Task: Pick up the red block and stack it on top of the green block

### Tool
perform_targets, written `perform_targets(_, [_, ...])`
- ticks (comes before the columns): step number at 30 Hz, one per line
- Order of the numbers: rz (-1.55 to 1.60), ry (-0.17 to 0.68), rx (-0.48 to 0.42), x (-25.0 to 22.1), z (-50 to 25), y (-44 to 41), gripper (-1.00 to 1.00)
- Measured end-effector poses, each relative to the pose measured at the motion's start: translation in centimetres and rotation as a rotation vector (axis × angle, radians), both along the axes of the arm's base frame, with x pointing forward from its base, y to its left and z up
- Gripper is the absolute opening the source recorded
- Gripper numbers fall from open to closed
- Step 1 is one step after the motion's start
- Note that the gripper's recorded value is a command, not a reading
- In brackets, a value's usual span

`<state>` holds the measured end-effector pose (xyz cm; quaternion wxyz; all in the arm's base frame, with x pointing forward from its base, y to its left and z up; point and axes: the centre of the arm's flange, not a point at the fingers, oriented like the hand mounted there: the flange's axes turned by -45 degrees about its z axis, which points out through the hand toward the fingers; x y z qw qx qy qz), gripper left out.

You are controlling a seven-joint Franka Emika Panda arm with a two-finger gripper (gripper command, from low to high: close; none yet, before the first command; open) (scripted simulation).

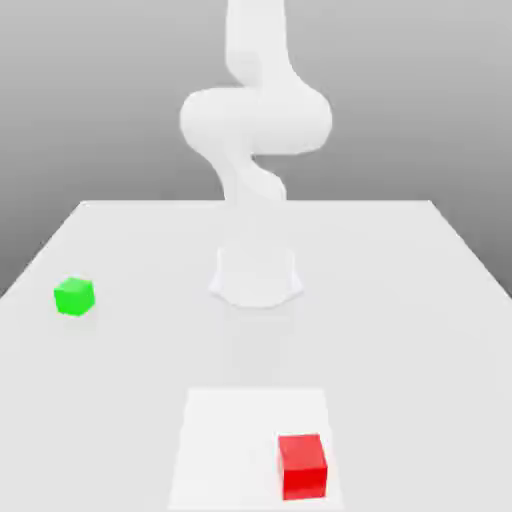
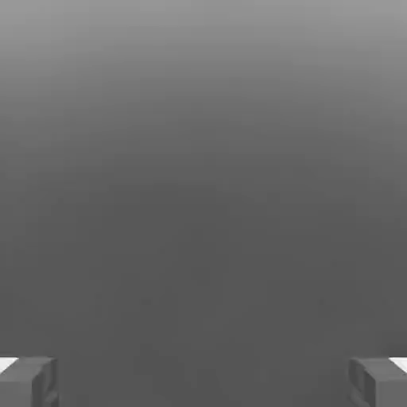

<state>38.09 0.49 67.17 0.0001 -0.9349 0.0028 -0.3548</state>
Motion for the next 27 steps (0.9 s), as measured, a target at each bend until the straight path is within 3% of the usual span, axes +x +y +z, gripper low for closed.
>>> perform_targets(6, [0.018,0.182,-0.016,6.6,-10.7,1.2,0.00])
perform_targets(12, [0.040,0.359,-0.028,10.1,-22.2,2.4,0.00])
perform_targets(23, [0.091,0.683,-0.036,8.9,-43.6,4.6,0.00])
perform_targets(27, [0.096,0.722,-0.035,8.3,-49.3,4.8,0.00])
